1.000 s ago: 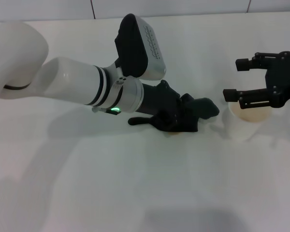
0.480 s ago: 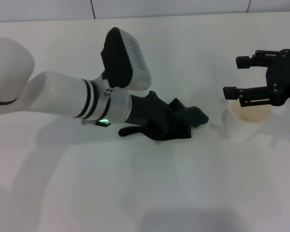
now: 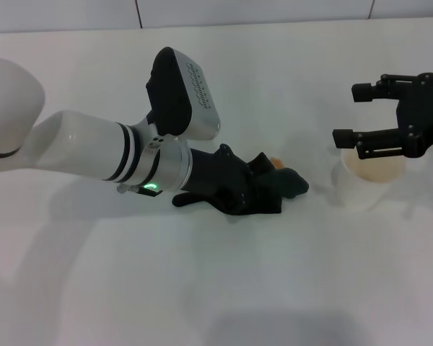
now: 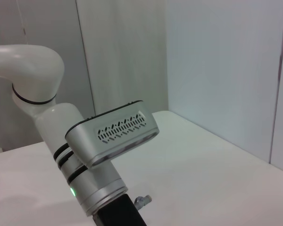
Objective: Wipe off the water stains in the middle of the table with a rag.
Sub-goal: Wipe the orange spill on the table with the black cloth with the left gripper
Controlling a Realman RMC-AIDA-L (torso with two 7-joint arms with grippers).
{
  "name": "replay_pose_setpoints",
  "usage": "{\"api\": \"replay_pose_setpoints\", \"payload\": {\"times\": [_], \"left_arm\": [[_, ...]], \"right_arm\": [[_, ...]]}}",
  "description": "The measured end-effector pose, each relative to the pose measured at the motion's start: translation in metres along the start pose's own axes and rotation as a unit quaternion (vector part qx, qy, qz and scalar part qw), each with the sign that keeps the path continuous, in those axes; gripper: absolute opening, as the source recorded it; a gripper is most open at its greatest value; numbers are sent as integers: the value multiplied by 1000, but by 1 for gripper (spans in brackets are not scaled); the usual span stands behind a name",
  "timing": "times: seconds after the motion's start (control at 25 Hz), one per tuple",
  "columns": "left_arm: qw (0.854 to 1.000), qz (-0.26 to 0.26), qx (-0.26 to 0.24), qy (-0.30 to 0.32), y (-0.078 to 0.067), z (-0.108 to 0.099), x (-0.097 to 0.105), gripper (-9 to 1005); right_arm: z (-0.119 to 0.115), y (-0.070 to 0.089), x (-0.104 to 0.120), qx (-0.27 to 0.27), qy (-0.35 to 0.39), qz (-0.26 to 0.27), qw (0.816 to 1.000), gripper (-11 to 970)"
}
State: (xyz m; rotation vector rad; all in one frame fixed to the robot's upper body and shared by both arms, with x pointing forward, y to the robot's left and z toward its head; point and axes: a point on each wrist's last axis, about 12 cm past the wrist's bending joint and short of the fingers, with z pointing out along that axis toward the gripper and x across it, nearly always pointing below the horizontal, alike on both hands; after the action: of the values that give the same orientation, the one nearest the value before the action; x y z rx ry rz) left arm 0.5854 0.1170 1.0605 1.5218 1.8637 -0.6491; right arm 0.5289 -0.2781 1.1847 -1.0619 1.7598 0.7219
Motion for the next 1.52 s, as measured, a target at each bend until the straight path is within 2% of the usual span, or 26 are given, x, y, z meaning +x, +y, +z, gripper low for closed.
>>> {"api": "replay_pose_setpoints", "payload": {"times": [0.32,0.64,0.88,1.28,1.52], "left_arm": [[1000,21,-16,1,7,-1,-8,92],[997,34,-70,6,34,-15,-15,92],[994,37,-106,12,47,-22,-14,93],[989,58,-131,17,52,-19,-20,94],[990,63,-128,8,52,-16,-30,95]], "right_arm": [[0,0,0,1,0,0,1000,839],[0,0,1,3,0,1,1000,838],[-1,-1,0,4,-1,1,1000,838],[0,-1,-1,5,-3,0,1000,839],[1,-1,-1,5,-4,0,1000,839]]}}
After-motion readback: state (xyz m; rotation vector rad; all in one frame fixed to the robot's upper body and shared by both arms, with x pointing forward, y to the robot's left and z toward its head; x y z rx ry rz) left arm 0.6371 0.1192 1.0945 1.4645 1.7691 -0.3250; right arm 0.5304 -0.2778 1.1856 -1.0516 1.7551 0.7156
